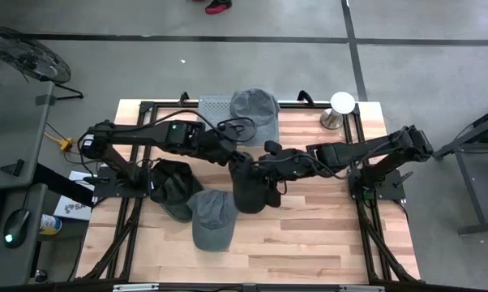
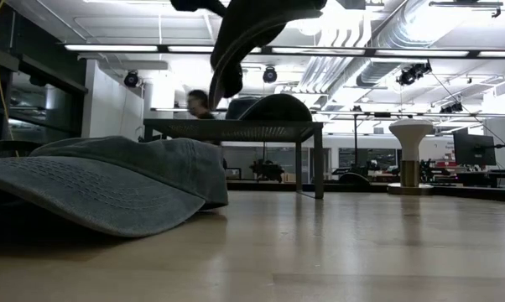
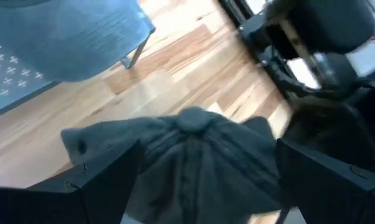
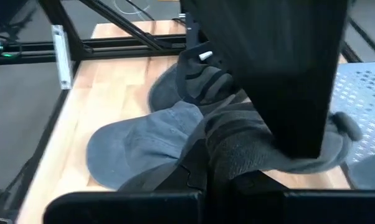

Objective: Pick & Place hat
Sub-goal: Put the right black cap on the shelf

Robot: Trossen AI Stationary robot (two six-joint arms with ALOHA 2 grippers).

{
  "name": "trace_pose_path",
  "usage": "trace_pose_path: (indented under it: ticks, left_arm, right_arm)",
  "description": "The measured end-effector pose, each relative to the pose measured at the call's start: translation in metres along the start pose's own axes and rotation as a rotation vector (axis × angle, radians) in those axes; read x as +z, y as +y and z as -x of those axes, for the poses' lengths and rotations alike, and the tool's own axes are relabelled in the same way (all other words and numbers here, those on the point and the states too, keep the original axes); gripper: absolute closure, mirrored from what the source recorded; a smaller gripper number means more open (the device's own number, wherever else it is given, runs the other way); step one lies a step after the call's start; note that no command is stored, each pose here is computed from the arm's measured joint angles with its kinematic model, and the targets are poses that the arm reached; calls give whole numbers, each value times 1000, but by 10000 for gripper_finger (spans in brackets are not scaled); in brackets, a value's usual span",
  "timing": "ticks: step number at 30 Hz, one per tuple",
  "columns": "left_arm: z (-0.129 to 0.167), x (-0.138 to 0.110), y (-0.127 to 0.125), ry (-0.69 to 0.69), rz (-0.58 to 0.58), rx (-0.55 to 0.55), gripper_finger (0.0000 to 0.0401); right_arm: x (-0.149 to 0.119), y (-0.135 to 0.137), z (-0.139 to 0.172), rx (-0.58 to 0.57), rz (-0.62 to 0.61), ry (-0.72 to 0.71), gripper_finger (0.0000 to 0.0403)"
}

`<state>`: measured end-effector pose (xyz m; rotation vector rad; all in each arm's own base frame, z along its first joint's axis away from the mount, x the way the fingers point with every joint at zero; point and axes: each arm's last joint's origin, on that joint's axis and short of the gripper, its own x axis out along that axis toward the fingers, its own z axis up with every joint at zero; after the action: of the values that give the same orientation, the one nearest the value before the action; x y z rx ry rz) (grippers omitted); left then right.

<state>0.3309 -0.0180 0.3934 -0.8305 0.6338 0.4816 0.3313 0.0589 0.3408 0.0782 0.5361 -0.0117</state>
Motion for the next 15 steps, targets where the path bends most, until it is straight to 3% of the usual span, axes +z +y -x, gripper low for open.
trace_pose_path:
  ticks: [15]
  left_arm:
    - [-10,-4,-1,62,35,-1,35]
  right_arm:
    - [5,3,0,55,72,-47,403]
